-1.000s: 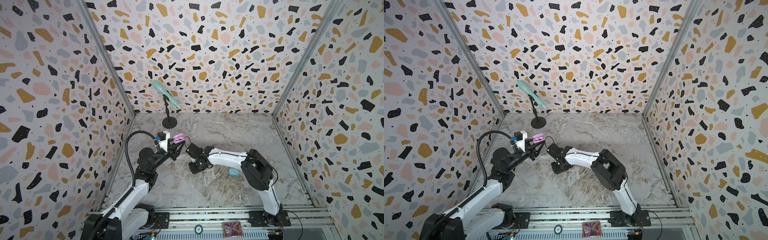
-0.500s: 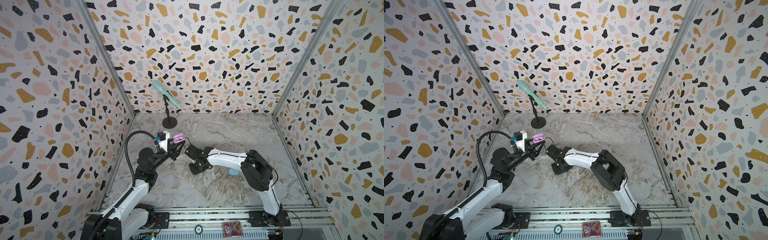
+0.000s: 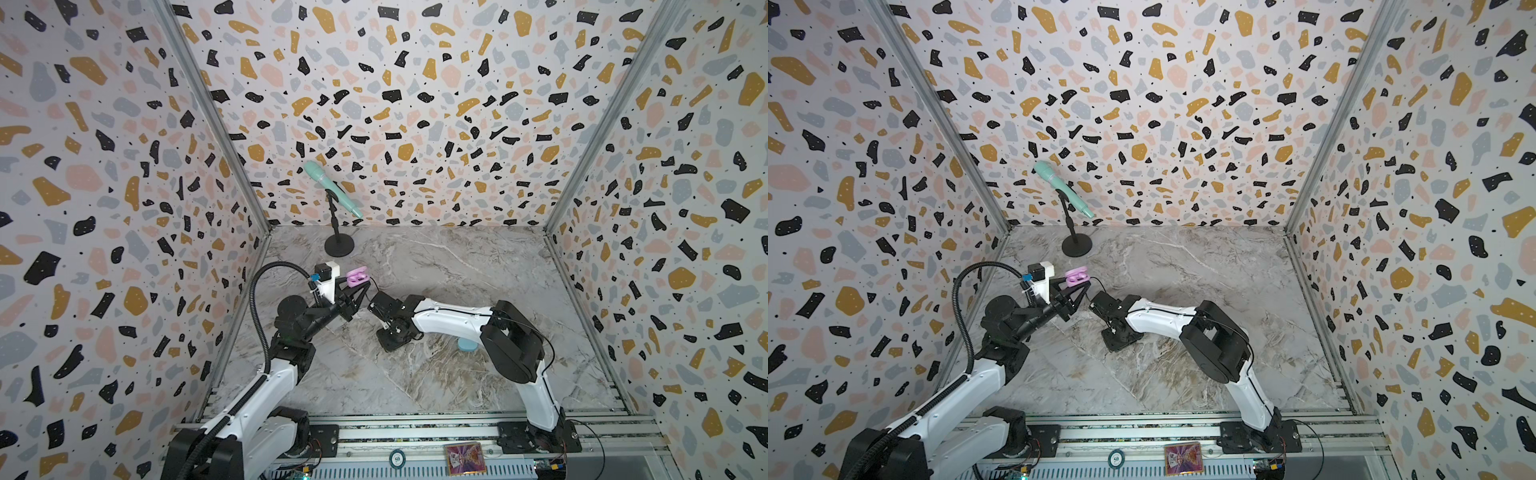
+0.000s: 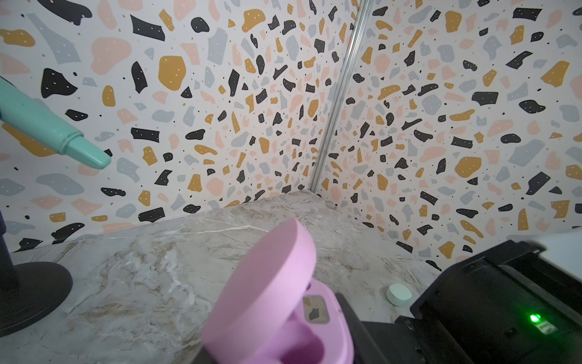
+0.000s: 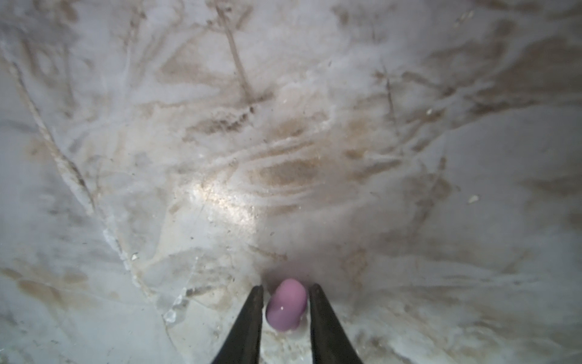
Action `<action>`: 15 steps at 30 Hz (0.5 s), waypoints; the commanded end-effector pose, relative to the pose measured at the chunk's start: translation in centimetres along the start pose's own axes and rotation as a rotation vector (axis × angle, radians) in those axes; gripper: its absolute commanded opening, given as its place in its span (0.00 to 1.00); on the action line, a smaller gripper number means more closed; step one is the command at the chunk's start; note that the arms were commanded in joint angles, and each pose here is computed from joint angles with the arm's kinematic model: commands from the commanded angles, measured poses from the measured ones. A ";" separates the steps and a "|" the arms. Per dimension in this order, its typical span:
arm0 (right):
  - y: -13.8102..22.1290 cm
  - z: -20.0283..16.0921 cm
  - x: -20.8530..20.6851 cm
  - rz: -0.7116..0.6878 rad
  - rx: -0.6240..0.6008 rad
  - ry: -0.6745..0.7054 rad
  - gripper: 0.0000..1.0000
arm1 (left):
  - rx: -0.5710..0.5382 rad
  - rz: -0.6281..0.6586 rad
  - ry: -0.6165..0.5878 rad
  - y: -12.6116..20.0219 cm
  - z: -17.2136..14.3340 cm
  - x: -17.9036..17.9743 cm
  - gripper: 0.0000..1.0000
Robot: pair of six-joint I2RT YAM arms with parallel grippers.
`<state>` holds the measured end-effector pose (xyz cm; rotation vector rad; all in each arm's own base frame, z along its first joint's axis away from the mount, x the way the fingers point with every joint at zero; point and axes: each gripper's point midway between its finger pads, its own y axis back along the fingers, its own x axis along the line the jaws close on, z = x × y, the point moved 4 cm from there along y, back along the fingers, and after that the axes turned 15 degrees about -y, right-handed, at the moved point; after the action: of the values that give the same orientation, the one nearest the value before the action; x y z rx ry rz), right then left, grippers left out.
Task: Insert wireless bluetooth earbuds into charging case
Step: Pick up the wireless bluetooth earbud from the center of the table.
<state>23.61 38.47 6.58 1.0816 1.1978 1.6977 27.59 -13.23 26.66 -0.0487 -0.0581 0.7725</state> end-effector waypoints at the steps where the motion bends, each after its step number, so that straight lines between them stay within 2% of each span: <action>1: -0.2 0.2 0.0 -0.019 -0.001 -0.002 0.32 | -0.075 -0.014 -0.049 0.2 2.0 -0.2 0.03; 8: -0.3 0.3 0.5 0.009 0.001 -0.031 0.32 | -0.075 -0.014 -0.048 0.2 2.0 -0.2 0.03; 15: -0.4 -0.1 0.2 0.005 0.010 -0.039 0.26 | -0.075 -0.012 -0.047 0.3 2.0 -0.2 0.02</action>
<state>23.77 38.82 6.59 1.1050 1.1684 1.6913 27.59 -13.21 26.66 -0.0490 -0.0574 0.7728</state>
